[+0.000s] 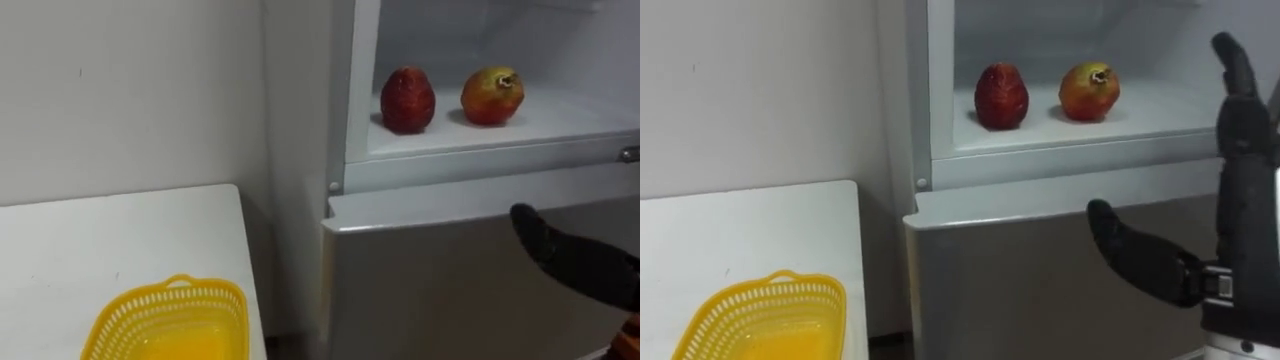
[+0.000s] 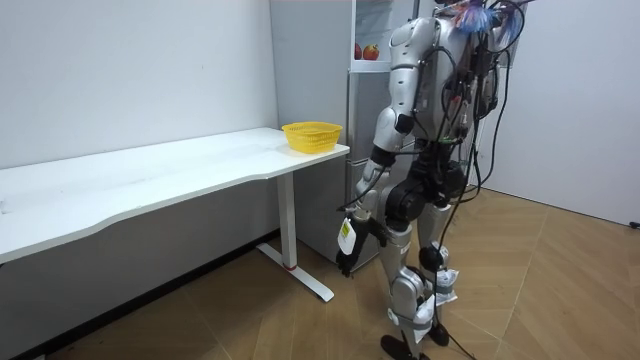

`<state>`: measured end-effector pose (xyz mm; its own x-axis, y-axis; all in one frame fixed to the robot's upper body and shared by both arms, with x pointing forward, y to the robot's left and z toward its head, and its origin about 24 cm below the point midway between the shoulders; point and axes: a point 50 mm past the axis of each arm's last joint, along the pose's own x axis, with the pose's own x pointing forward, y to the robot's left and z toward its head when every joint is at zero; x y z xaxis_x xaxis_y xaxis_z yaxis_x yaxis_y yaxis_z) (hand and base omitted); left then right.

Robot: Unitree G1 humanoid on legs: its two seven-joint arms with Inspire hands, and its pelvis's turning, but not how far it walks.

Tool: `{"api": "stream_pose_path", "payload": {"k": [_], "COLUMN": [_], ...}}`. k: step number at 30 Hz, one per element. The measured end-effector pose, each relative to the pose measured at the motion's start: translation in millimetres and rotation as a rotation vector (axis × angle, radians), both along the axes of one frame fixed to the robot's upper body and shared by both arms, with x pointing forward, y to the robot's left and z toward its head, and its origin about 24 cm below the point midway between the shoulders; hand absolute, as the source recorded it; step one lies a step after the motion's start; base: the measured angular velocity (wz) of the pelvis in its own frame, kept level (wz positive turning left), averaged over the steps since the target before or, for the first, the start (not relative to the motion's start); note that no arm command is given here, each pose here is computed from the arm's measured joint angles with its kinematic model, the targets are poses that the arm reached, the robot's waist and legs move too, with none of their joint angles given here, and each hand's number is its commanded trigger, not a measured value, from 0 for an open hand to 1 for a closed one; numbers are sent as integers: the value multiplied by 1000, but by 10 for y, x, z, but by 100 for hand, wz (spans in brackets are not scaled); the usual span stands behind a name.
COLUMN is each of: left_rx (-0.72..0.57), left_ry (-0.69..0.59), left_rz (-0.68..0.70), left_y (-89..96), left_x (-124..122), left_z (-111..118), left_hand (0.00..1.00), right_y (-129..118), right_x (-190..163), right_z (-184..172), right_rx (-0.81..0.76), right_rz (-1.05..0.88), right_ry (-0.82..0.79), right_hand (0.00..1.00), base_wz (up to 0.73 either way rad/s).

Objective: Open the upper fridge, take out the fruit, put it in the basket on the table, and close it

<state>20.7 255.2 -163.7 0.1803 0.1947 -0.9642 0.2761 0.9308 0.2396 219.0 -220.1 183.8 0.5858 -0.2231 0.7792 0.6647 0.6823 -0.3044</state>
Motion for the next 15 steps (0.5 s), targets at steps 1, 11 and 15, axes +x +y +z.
{"api": "stream_pose_path", "payload": {"k": [1,11,15], "left_rx": [1,-7,-6], "left_ry": [7,46,67], "left_rz": [-3,-38,-82], "left_y": [0,-21,-25], "left_x": [-25,-46,-4], "left_z": [-1,-11,-13], "left_hand": [0,0,0], "right_y": [-25,-179,-219], "right_x": [9,100,209], "right_z": [11,47,-6], "right_rx": [3,147,205], "right_rz": [-12,-8,27], "right_ry": [-7,-38,13], "right_hand": [0,0,0], "base_wz": [15,7,4]}}
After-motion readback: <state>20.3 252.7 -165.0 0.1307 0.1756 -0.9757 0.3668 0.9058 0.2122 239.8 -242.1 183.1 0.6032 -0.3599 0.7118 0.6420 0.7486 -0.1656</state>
